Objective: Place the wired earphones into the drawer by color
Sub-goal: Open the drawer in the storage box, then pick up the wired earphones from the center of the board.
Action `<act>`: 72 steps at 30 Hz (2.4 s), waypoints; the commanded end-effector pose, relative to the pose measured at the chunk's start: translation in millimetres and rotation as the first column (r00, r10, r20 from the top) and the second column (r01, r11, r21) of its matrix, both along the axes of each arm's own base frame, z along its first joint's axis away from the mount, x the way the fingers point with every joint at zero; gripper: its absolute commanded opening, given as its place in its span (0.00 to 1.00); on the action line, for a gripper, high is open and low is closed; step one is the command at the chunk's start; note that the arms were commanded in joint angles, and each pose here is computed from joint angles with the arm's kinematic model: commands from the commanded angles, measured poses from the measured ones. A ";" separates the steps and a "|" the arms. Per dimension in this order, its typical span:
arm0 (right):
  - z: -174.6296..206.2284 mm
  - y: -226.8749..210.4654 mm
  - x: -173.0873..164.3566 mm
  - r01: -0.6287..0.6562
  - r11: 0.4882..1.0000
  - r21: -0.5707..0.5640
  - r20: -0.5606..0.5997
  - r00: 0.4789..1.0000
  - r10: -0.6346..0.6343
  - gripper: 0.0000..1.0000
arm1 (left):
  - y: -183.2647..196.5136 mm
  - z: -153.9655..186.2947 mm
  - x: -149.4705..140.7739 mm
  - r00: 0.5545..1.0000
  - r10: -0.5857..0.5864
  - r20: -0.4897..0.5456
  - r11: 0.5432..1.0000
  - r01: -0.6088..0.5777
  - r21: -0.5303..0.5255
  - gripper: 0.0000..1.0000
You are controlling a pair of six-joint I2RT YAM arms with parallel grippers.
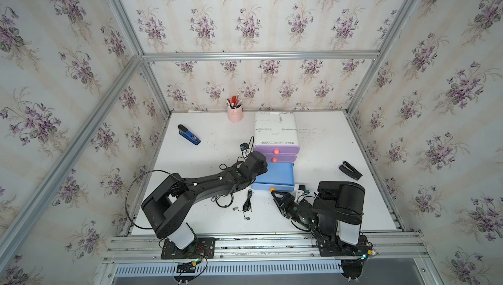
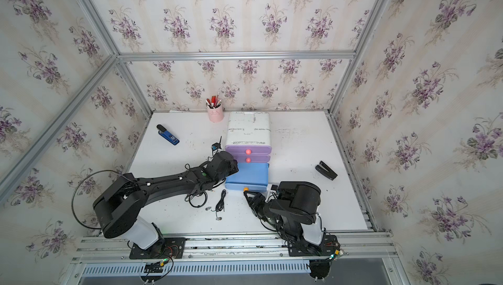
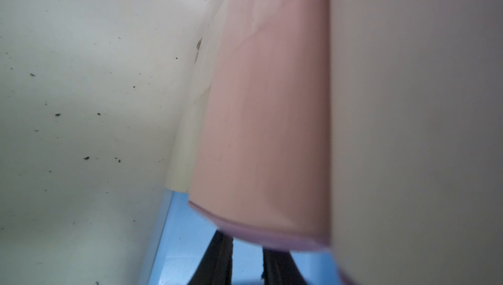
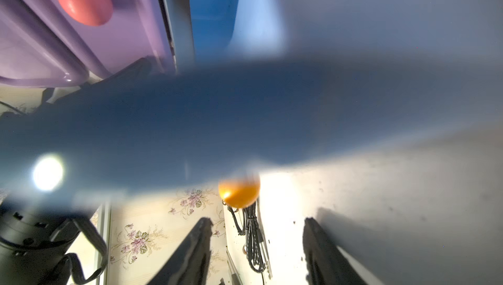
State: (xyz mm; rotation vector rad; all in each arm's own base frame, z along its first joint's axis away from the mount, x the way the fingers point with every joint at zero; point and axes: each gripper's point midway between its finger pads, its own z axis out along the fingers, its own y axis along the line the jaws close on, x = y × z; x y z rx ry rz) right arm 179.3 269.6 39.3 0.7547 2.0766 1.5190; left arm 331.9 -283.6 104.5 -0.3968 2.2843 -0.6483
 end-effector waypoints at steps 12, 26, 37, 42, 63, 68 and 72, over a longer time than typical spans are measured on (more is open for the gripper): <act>59.9 -7.2 -7.1 -0.009 0.979 0.205 0.083 0.997 -0.008 0.64 | 25.4 51.6 -35.4 0.993 -0.102 0.064 0.995 0.101 0.020 0.49; 101.7 21.7 -21.4 -0.168 0.982 -0.088 0.201 0.962 0.183 0.65 | 149.8 61.3 -130.5 0.983 -0.023 -0.180 0.973 0.063 0.220 0.65; 179.3 -3.1 -15.5 -0.127 0.850 -0.512 0.301 0.900 0.316 0.65 | 156.3 -0.2 -102.8 0.857 -0.083 -0.509 0.963 0.200 0.180 0.66; 171.8 -7.1 -16.1 -0.118 0.868 -0.482 0.306 0.906 0.294 0.65 | 156.5 -27.5 -86.8 0.826 -0.047 -0.562 0.980 0.146 0.133 0.63; 179.0 15.6 -13.2 -0.150 0.820 -0.552 0.333 0.862 0.383 0.65 | 169.7 -74.9 -47.8 0.785 0.220 -0.579 0.972 -0.129 0.194 0.59; 192.1 20.8 -9.0 -0.138 0.812 -0.567 0.359 0.846 0.394 0.65 | 172.3 -87.9 -49.5 0.764 0.240 -0.599 0.968 -0.140 0.210 0.57; 205.2 24.5 -3.3 -0.128 0.794 -0.594 0.373 0.831 0.413 0.65 | 174.6 -94.2 -49.0 0.753 0.255 -0.607 0.964 -0.147 0.222 0.57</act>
